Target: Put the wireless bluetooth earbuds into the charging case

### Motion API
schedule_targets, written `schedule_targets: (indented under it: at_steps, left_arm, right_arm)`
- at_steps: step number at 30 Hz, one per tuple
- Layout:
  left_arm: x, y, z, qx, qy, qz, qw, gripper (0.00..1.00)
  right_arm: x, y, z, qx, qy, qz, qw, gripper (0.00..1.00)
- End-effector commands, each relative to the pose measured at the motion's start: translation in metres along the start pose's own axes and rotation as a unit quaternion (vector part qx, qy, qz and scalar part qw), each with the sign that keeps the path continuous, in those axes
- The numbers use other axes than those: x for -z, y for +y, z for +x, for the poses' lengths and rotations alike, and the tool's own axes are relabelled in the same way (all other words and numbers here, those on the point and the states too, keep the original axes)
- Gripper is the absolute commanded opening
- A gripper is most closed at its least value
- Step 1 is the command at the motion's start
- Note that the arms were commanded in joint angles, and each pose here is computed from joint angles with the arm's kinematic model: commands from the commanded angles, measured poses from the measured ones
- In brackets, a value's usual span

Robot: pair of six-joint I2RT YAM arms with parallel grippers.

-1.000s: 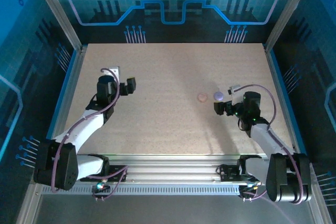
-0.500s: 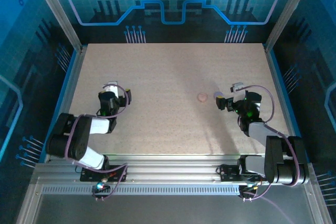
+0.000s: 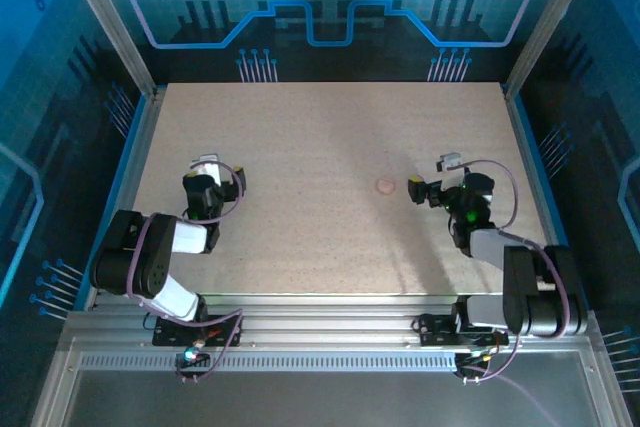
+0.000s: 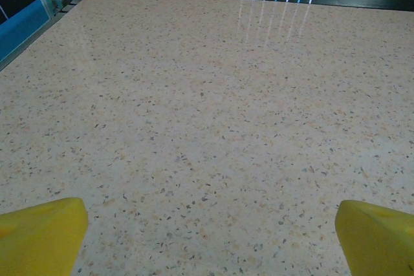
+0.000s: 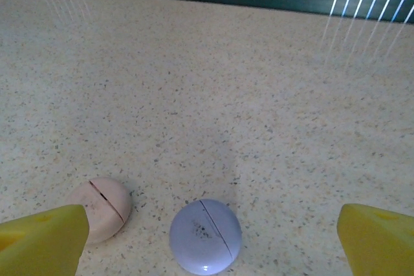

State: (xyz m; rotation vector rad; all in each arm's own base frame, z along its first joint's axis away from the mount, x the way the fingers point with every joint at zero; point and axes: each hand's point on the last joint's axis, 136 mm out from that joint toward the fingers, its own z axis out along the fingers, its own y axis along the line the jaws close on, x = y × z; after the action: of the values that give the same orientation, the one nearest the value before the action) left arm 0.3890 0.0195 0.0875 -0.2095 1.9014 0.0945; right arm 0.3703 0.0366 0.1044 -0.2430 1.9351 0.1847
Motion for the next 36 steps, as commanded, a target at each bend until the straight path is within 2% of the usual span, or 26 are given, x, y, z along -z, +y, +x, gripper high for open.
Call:
schedule_targets:
  at_steps: [1,8,36]
  left_arm:
    - [-0.001,-0.002,-0.010,0.009,-0.013,0.007,1.000,0.99]
    - [-0.001,-0.002,-0.010,0.008,-0.012,0.008,1.000,0.99]
    - [-0.001,-0.002,-0.010,0.008,-0.012,0.008,1.000,0.99]
  right_arm:
    - [-0.017,0.004,-0.004,0.016,-0.013,0.003,1.000,1.00]
    - [-0.026,0.003,0.000,0.013,0.009,0.007,1.000,1.00]
    - [-0.026,-0.003,0.000,0.006,0.010,0.020,1.000,1.00]
